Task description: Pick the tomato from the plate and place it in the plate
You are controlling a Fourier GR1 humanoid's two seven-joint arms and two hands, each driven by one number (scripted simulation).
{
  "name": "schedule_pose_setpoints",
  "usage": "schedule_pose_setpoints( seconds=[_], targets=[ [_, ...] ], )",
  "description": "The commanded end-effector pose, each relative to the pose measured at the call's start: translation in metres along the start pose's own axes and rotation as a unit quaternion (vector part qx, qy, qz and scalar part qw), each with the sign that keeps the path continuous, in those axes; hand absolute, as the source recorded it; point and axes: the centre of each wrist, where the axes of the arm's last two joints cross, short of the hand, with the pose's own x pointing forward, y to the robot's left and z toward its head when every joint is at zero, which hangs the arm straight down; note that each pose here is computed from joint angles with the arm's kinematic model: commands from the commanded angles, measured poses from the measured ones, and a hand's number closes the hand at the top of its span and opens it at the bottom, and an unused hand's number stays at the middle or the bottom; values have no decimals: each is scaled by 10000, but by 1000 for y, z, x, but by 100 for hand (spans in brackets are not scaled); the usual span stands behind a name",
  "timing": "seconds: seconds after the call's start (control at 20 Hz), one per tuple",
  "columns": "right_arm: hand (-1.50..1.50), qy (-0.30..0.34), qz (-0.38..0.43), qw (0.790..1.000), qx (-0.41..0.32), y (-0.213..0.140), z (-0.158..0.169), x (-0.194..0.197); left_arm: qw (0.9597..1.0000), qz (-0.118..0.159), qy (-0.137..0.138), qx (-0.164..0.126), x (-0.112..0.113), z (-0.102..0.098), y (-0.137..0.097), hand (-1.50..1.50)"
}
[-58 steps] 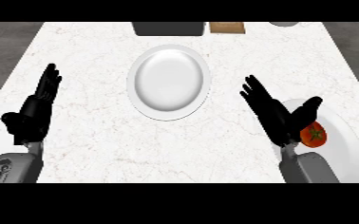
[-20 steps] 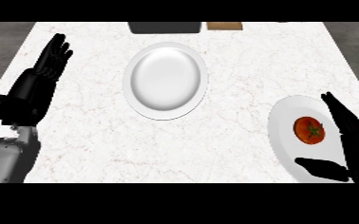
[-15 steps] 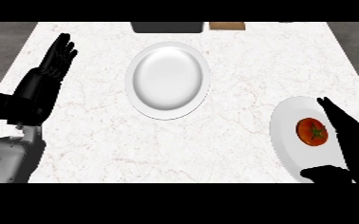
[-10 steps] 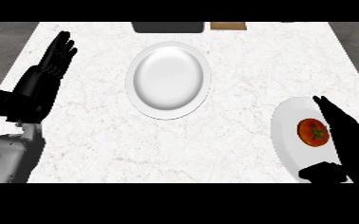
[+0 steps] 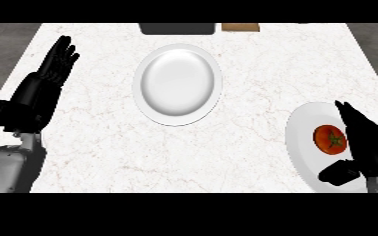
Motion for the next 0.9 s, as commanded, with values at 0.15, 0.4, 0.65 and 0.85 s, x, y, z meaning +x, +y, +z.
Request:
schedule_pose_setpoints(
  seconds=[0.15,0.4,0.65,0.85],
  targets=[
    [-150,257,-6,9996,144,5,-24,-17,9999,-55,-64,70,-2,1,-9,0],
    [-150,205,-5,9991,373,29,-52,-23,9999,66,-83,-19,10,-6,8,0],
    [-150,283,53,9984,489,59,-37,-26,10000,-64,-5,64,17,-8,13,0],
    [-150,496,194,9970,563,38,-58,-28,10000,5,-34,-63,16,-8,19,0]
  ],
)
